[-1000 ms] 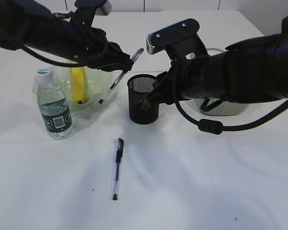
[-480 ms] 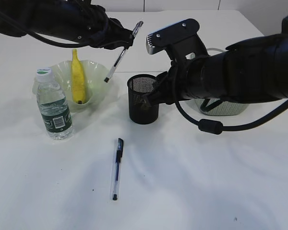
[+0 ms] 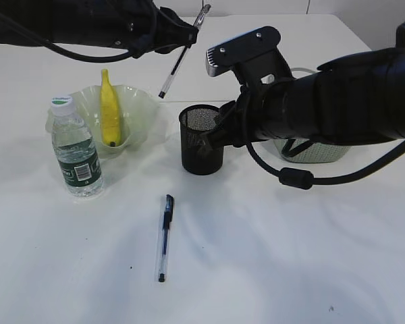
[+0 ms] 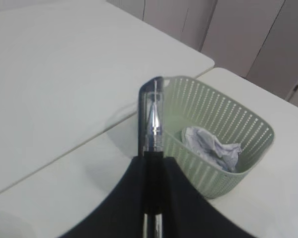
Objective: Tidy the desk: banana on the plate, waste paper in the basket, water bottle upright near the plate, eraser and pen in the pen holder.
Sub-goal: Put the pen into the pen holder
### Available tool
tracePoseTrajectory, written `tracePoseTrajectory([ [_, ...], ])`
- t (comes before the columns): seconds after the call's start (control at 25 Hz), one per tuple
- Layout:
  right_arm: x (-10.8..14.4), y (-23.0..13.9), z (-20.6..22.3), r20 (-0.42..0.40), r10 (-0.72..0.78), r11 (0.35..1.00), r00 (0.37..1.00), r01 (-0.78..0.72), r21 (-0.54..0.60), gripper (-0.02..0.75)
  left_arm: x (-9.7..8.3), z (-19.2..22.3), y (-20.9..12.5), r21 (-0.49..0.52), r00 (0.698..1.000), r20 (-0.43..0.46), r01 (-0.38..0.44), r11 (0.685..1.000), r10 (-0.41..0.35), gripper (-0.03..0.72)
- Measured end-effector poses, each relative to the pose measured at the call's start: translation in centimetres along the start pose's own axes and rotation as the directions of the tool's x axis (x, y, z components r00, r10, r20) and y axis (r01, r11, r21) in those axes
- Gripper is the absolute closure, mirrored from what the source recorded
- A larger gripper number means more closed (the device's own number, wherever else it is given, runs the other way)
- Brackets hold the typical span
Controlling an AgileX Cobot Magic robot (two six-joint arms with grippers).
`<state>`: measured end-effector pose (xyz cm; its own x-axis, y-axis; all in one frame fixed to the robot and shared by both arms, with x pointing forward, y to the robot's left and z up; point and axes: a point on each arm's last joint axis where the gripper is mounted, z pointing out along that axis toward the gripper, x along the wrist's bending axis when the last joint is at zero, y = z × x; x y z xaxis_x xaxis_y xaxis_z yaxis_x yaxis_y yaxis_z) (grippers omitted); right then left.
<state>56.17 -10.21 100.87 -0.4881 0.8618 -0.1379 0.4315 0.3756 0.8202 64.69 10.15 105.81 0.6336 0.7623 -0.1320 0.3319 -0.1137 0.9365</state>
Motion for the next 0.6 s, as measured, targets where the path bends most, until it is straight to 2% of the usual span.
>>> tracePoseTrajectory([
  [0.28,0.0,0.0,0.0,0.000,0.000,1.000,1.000,0.000,0.000,0.489,0.1,2.3,-0.7,-0.044,0.997,0.072,0.013,0.999,-0.010,0.659],
  [0.48,0.0,0.0,0.0,0.000,0.000,1.000,1.000,0.000,0.000,0.489,0.1,3.6,-1.6,-0.059,0.990,0.126,-0.064,0.996,0.071,0.659],
  [0.6,0.0,0.0,0.0,0.000,-0.001,1.000,1.000,0.001,0.000,0.489,0.1,4.5,-2.2,-0.064,0.983,0.159,-0.085,0.994,0.095,0.659],
])
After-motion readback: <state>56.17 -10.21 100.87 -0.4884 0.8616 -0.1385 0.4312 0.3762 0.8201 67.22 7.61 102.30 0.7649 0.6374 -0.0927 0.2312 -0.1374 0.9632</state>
